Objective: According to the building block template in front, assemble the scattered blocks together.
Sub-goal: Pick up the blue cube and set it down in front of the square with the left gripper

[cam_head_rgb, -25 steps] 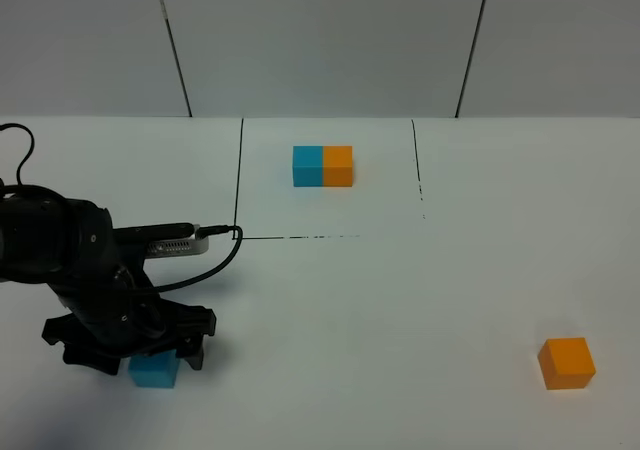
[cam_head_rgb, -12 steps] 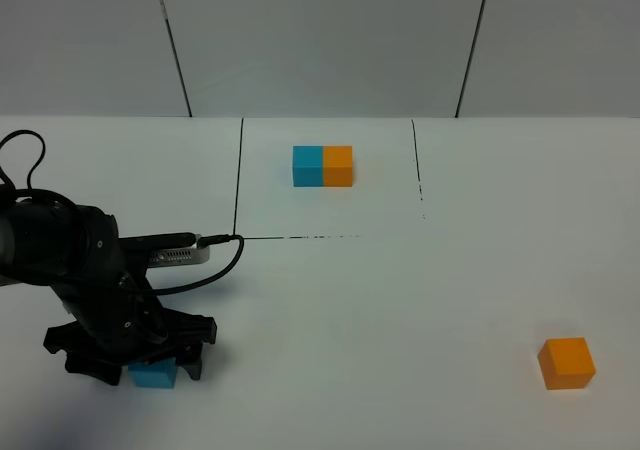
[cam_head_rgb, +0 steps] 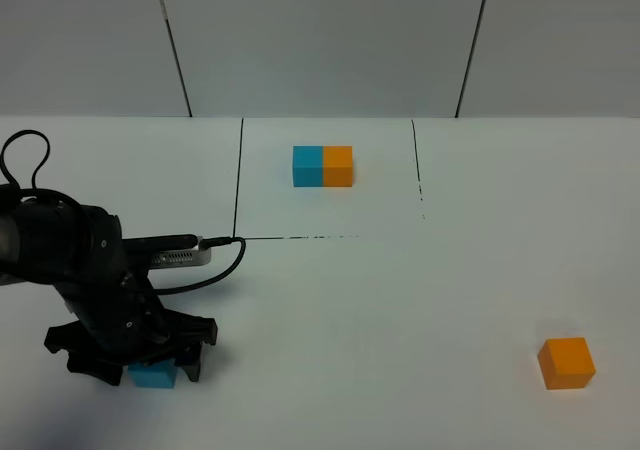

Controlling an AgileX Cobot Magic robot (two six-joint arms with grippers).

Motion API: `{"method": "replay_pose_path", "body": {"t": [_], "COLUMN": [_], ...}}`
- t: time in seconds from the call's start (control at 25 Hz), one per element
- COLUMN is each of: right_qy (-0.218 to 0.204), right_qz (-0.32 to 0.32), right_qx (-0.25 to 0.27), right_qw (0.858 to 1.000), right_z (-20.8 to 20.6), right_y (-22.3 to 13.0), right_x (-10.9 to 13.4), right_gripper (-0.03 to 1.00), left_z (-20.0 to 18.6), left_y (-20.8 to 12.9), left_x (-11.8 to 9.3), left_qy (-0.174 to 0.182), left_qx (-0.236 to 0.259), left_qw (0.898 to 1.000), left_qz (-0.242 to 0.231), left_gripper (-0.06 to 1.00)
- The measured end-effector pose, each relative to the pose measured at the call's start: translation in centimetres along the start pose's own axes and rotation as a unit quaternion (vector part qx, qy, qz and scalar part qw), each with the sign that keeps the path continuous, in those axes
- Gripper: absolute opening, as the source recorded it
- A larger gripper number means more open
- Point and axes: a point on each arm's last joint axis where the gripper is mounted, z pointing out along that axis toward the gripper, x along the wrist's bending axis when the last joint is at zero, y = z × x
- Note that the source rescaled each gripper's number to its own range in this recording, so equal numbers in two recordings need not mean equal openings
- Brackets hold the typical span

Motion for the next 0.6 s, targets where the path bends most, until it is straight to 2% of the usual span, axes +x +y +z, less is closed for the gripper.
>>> {"method": "replay_pose_path", "body": {"t": [0.16, 0.28, 0.44, 0.6], "right_qy": [0.000, 0.000, 0.000, 0.000], "right_qz": [0.000, 0.000, 0.000, 0.000], "right_qx": [0.000, 0.000, 0.000, 0.000], "right_qw": [1.000, 1.000, 1.000, 1.000], "right_z": [0.00, 0.00, 0.00, 0.00], "right_y": [0.00, 0.00, 0.00, 0.00], "right_x": [0.00, 0.00, 0.00, 0.00], "right_gripper": [0.71, 0.71, 0.71, 0.71], "left_z": [0.10, 0.08, 0.10, 0.10], "left_y": [0.05, 0.07, 0.03, -0.02], "left_x": [0.01, 0.01, 0.14, 0.27], "left_qy": [0.002, 0.003, 0.010, 0.015], "left_qx": [0.004, 0.004, 0.007, 0.011], "left_qw": [1.000, 1.000, 1.000, 1.000], "left_qz": [-0.001, 0.000, 0.007, 0.011], "left_gripper": [0.68, 0.63, 0.46, 0.22]}}
